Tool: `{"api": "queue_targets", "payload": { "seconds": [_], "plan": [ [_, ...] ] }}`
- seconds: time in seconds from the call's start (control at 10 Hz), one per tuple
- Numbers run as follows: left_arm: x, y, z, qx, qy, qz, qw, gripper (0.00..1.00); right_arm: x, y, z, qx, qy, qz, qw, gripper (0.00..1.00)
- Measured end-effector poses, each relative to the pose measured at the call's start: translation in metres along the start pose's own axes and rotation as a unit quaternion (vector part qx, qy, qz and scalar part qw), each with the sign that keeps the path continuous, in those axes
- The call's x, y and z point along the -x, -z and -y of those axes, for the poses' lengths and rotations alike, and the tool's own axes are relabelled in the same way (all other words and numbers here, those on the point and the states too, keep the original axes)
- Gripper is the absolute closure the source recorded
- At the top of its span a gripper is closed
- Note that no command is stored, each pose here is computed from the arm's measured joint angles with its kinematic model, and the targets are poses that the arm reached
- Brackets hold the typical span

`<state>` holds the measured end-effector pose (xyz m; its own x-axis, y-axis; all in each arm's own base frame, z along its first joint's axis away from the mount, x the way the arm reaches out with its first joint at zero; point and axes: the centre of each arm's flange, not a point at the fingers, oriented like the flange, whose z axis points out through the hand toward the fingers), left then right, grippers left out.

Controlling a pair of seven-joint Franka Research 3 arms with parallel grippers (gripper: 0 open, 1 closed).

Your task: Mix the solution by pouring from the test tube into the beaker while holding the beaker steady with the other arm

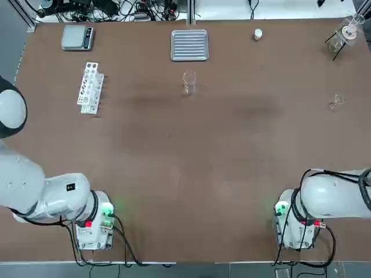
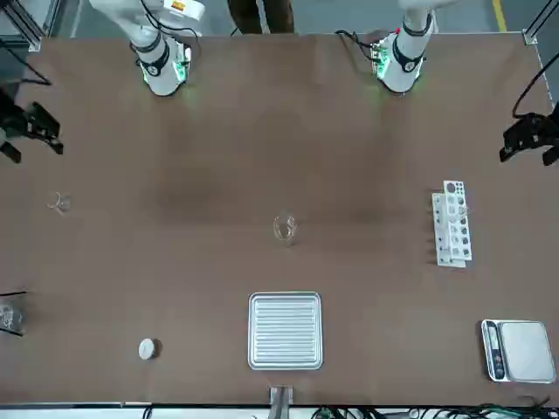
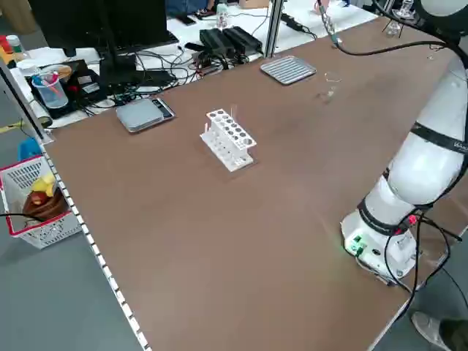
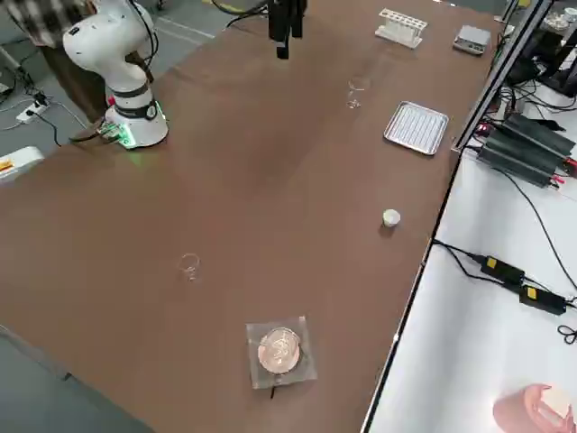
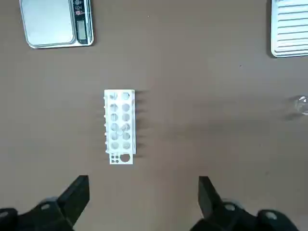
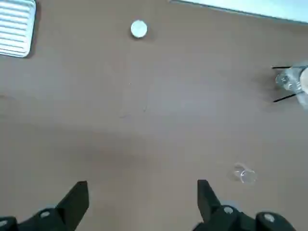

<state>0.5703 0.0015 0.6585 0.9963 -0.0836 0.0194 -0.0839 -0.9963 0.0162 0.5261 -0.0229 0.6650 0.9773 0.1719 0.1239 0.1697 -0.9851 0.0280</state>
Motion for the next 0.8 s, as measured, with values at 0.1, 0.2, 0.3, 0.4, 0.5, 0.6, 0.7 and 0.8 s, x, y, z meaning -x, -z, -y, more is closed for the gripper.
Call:
{"api": "queue_targets", "payload": {
  "seconds": [0.1, 0.2, 0.3, 0.4, 0.5, 0.6, 0.7, 0.8],
  "plan": [
    [0.0, 0.0, -0.001, 0.0, -0.001, 0.0, 1.0, 0.0, 0.001, 0.009, 0.0, 0.001, 0.0, -0.005, 1.0, 0.0],
    [0.0, 0.0, -0.002, 0.0, -0.002, 0.0, 1.0, 0.0, 0.001, 0.011, 0.0, 0.002, -0.001, -0.006, 1.0, 0.0],
    [0.0, 0.0, -0.003, 0.0, -0.006, 0.0, 1.0, 0.0, 0.001, 0.01, 0.0, 0.002, -0.003, -0.004, 1.0, 0.0],
    [0.0, 0.0, -0.003, 0.0, -0.023, 0.0, 1.0, 0.0, 0.001, 0.01, 0.0, 0.002, -0.004, -0.003, 1.0, 0.0],
    [0.0, 0.001, -0.001, 0.0, -0.053, -0.001, 0.999, 0.0, 0.001, 0.009, 0.0, 0.002, -0.005, -0.003, 1.0, 0.0],
    [0.001, 0.003, 0.011, -0.001, -0.084, -0.004, 0.996, 0.0, 0.001, 0.009, -0.001, 0.002, -0.005, -0.003, 1.0, 0.0],
    [0.001, 0.002, 0.023, 0.002, -0.114, -0.005, 0.994, 0.0, 0.001, 0.009, -0.001, 0.002, -0.005, -0.003, 1.0, 0.0],
    [-0.002, -0.003, 0.028, 0.011, -0.149, -0.003, 0.989, 0.0, 0.001, 0.009, -0.001, 0.002, -0.005, -0.003, 1.0, 0.0]
  ]
}}
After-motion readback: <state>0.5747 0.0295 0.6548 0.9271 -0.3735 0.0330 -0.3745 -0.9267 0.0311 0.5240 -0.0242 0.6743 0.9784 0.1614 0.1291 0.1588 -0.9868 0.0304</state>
